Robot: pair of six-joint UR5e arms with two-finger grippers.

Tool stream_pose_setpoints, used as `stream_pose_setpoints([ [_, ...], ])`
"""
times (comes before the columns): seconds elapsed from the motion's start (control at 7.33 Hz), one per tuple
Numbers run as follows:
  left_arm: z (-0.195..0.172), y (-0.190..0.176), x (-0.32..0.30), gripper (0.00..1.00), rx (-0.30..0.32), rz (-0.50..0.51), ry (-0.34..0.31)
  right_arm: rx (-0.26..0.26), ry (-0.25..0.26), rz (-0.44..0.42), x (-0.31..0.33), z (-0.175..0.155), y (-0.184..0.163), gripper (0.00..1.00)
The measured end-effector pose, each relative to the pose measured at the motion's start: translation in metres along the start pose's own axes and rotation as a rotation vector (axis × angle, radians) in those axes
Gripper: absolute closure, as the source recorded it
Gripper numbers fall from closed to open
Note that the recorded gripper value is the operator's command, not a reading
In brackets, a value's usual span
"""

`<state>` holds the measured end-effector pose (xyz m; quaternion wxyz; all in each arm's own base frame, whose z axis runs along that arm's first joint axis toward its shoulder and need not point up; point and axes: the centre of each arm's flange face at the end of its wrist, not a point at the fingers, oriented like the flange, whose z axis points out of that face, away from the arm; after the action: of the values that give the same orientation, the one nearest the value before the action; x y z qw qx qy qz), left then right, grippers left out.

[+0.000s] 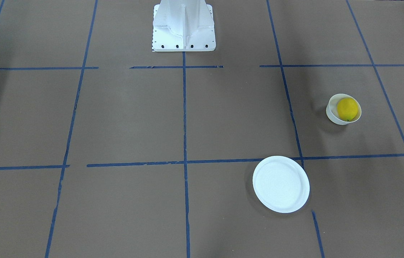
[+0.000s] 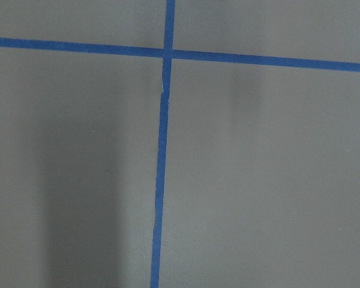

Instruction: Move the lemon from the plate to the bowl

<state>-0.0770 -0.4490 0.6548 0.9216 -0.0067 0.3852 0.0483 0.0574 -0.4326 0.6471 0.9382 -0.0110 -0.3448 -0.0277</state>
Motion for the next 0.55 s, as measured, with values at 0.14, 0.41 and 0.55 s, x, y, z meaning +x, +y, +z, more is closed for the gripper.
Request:
stream_pose_setpoints([
  [0.14,-0.0055,-0.0012,-0.0019,0.00,0.004,-0.014,-0.047,0.000,0.000,0.000,0.0000,0.0000,0.0000,0.00],
  [0.41,-0.0098,0.0006,-0.0038,0.00,0.008,-0.016,-0.079,0.000,0.000,0.000,0.0000,0.0000,0.0000,0.00],
  [0.55,-0.0127,0.0010,-0.0016,0.00,0.014,-0.008,-0.083,0.000,0.000,0.000,0.0000,0.0000,0.0000,0.00],
])
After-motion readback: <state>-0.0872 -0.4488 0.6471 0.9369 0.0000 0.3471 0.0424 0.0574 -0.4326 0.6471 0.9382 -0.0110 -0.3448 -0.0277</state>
